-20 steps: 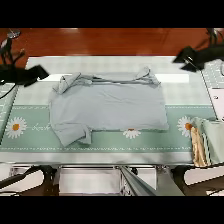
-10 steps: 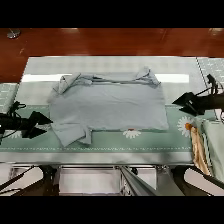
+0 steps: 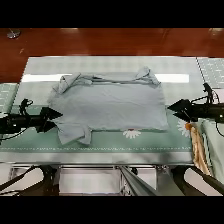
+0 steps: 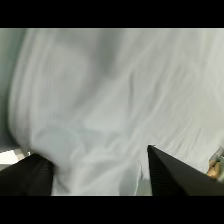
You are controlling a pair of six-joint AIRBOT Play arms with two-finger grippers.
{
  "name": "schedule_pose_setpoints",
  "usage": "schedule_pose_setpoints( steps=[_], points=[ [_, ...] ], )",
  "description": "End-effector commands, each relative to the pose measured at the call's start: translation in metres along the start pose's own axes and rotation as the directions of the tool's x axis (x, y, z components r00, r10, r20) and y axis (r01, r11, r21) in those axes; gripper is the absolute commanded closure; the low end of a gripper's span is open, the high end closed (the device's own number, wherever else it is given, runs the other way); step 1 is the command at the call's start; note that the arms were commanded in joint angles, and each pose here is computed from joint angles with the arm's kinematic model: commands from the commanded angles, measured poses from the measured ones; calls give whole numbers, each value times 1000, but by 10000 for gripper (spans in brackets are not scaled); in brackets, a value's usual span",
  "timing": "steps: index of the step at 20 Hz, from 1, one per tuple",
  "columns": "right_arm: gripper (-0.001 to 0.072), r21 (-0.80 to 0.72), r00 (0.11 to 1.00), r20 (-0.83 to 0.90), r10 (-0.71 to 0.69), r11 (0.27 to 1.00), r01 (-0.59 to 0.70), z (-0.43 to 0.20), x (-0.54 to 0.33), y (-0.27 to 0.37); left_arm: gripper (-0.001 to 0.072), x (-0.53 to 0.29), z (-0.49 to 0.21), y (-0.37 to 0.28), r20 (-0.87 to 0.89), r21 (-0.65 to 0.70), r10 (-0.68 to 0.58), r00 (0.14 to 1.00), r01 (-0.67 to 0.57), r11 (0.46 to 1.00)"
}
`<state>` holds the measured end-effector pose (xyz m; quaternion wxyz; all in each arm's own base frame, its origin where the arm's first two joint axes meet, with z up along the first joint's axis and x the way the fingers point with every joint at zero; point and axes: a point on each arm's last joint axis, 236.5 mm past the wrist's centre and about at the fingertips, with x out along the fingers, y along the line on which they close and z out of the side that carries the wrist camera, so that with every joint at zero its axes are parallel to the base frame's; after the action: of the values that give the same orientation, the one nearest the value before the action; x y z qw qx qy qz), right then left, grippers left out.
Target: Fold the shirts.
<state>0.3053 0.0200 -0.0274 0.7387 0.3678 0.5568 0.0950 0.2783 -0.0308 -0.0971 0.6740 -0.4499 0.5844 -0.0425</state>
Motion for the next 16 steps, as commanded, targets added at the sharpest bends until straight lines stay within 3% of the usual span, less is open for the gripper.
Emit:
schedule_pose_setpoints(
  steps=[1,5,10,16],
  points=[
    [87,34,991,35,-127,991,126,14,-19,-31,706,6,-2,-21,-10,97,-51,999,52,994],
    [86,111,933,-145,-328,932,345,-39,-20,-91,691,-2,1,-36,-26,142,-79,997,82,986],
    [96,88,939,-268,-216,965,247,-75,30,-62,690,-3,4,-37,-21,146,-79,997,81,986],
    [99,87,973,-201,-112,987,132,-34,71,-16,690,-3,4,-37,-20,146,-79,997,81,986]
  ],
)
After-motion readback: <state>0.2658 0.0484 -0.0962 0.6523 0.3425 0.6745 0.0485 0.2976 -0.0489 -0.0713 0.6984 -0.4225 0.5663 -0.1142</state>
